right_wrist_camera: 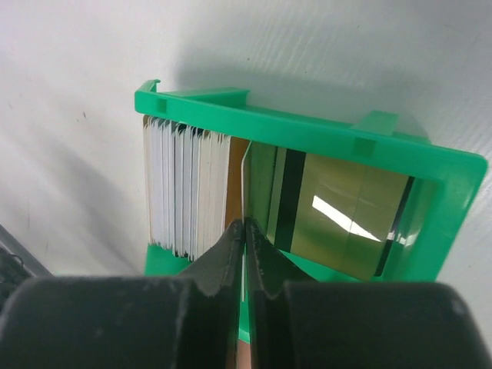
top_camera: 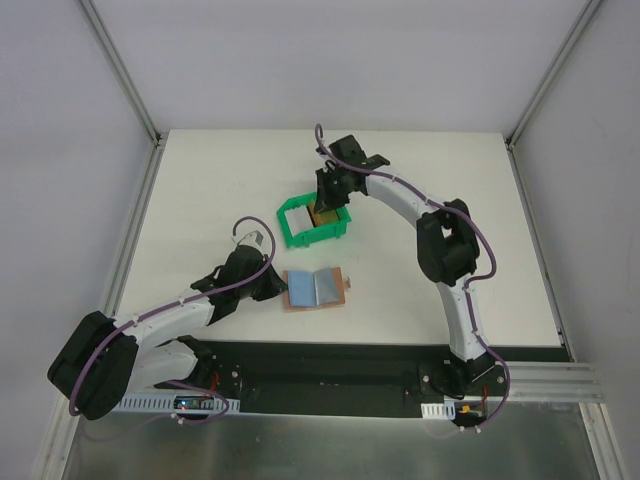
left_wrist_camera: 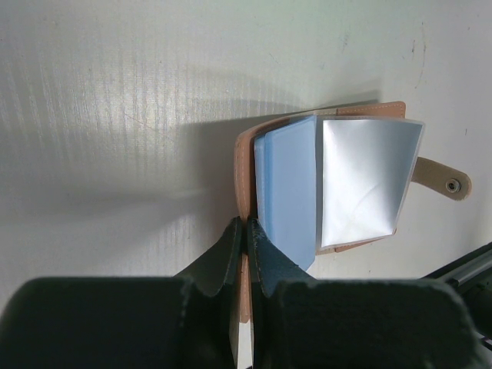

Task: Put the credit cards into the card holder
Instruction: Pick up the credit card from the storage box.

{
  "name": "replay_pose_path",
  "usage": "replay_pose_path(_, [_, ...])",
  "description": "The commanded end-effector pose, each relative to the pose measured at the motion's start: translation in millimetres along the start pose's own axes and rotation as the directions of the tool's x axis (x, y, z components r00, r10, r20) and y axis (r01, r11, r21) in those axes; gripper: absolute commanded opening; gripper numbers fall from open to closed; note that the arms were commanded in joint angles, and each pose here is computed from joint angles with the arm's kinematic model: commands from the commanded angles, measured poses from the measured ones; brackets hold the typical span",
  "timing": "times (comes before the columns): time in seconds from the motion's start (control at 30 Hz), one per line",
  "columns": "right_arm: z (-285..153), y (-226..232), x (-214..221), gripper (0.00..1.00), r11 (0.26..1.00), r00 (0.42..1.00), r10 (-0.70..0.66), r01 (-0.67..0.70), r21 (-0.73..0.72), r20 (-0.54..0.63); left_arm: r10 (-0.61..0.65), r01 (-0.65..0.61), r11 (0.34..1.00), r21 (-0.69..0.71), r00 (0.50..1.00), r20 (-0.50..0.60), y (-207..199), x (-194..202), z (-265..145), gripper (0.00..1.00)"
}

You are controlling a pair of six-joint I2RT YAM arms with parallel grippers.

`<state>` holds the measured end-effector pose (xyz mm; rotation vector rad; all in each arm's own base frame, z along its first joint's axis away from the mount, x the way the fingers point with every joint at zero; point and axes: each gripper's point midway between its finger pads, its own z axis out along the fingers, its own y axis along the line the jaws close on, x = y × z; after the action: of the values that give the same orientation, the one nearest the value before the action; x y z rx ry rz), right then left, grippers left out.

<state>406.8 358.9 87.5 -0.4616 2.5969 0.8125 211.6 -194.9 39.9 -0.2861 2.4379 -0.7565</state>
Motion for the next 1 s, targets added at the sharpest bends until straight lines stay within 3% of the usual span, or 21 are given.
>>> replay_pose_path(0.0, [-17.2,3.8,-17.7,0.04,0.997,0.997,-0.065,0.062,0.054,0.046,0.021,-0.021,1.000,0.016,1.000,0.021,-4.3,-7.8,-2.6,0.00])
replay_pose_path(0.23, [-35.3,-1.6,-33.1,0.00,0.985,0.986,-0.132,0.119,0.128,0.101,0.027,-0.027,0.999,0.017,0.999,0.020,-3.1,-6.6,-2.9,0.00])
replay_pose_path(0.67, [-103.1,28.0,-55.6,0.00,0.983,0.947,-0.177,0.154,0.103,0.268,0.031,-0.031,0.999,0.009,0.999,0.010,0.3,-2.8,-2.1,0.00])
replay_pose_path(0.87, [-141.7,52.8,-27.6,0.00,0.994,0.945,-0.093,0.105,-0.023,0.315,0.027,-0.027,1.000,-0.008,1.000,0.008,8.8,1.7,1.0,0.00])
replay_pose_path(0.97, [-153.7,73.9,1.4,0.00,0.983,0.947,0.010,0.050,-0.177,0.321,0.014,-0.013,1.000,-0.011,1.000,0.007,13.0,5.3,3.2,0.00])
